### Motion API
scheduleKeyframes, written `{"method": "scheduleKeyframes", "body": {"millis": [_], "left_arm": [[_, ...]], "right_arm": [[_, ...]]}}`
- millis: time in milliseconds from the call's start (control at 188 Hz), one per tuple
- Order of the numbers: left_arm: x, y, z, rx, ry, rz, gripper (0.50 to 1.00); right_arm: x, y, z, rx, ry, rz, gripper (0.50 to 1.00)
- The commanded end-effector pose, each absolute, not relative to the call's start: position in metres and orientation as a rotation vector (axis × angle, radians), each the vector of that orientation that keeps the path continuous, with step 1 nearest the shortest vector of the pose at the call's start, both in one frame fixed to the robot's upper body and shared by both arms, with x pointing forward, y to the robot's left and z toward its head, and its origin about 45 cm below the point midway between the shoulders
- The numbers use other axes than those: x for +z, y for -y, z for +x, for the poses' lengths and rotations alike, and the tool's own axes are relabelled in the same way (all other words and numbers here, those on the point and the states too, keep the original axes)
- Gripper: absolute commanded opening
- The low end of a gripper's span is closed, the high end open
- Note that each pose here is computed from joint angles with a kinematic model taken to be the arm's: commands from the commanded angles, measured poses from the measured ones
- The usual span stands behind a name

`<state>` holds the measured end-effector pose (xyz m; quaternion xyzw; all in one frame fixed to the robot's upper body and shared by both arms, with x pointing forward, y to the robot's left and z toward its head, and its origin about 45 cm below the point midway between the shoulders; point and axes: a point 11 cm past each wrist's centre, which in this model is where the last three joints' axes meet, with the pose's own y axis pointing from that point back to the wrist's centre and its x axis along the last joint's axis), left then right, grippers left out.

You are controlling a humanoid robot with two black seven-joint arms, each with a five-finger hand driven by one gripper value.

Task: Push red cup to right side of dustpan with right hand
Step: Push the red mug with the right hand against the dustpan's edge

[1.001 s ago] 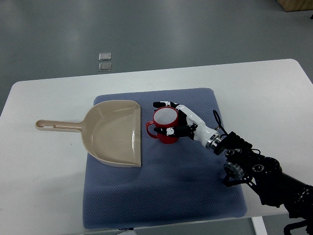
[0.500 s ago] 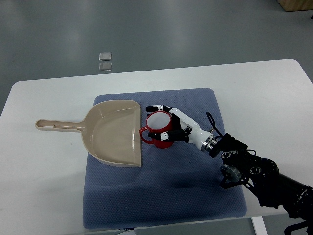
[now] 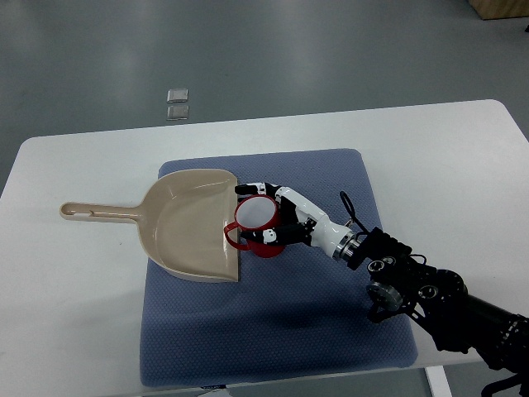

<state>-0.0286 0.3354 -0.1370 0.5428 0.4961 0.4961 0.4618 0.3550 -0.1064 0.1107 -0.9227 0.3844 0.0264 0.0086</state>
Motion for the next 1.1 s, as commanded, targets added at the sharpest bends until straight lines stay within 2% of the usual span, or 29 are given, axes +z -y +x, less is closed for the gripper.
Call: {"method": "scheduleKeyframes", "body": {"millis": [0,879,1097], "left_arm": [[-0.137,-0.335,-0.029,1.22,-1.22,1.335,1.0],[-0.137,-0.336,-0.029,1.221,-1.219,1.336,1.0],[-0.137,-0.335,-0.029,1.22,-1.22,1.335,1.0]], "right_arm": [[0.11,0.106,0.354,0.084,-1.196,-2.888,0.862],[0.113,0.095,0.346,0.096,-1.137,-2.893,0.864],[0.111,0.094,0.344,0.088,-1.131,-2.904,0.885]]}}
